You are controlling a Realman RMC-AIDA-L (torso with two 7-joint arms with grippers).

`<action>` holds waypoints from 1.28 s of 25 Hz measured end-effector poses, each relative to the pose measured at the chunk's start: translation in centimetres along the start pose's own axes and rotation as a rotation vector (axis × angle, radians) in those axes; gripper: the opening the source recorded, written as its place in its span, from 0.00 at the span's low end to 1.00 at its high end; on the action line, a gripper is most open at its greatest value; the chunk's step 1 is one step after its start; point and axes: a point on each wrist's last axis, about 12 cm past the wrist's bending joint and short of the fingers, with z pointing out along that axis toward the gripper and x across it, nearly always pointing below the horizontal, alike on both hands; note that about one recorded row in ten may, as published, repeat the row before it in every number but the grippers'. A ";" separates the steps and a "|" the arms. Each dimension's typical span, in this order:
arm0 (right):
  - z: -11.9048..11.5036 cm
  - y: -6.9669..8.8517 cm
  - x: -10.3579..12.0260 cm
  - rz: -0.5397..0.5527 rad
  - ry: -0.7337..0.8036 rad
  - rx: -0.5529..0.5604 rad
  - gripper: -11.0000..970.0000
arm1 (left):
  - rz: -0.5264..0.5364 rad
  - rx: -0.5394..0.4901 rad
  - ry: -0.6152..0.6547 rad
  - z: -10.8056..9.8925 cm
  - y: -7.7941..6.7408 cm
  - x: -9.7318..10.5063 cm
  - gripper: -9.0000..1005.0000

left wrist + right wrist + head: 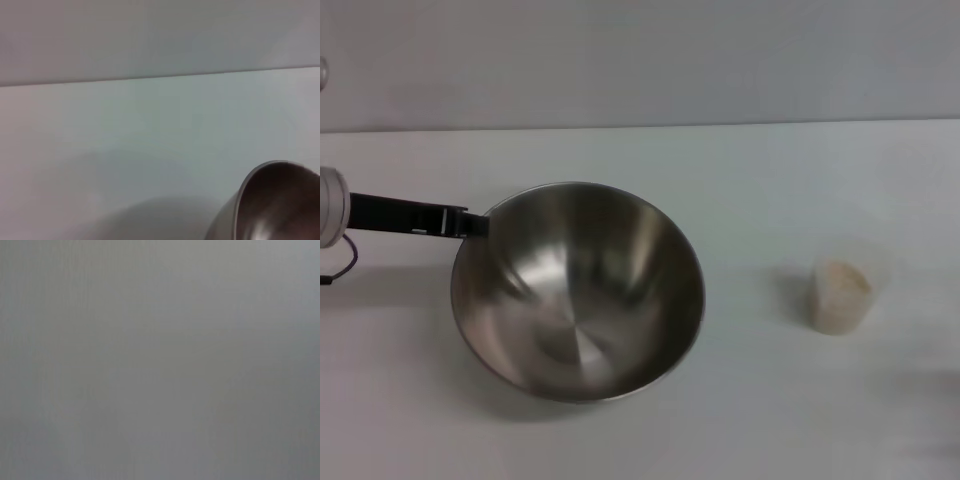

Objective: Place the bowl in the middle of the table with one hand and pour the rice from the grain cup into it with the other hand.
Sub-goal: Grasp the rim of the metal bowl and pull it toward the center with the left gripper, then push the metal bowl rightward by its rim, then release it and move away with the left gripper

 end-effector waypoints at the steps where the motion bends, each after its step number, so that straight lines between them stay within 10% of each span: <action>1: 0.1 0.0 0.0 0.000 -0.001 -0.002 0.87 | 0.004 0.017 -0.004 0.0 -0.1 -0.2 0.05; 32: 0.6 0.0 0.5 -0.010 0.032 -0.022 0.87 | -0.142 0.250 -0.078 -0.7 2.6 -0.2 0.04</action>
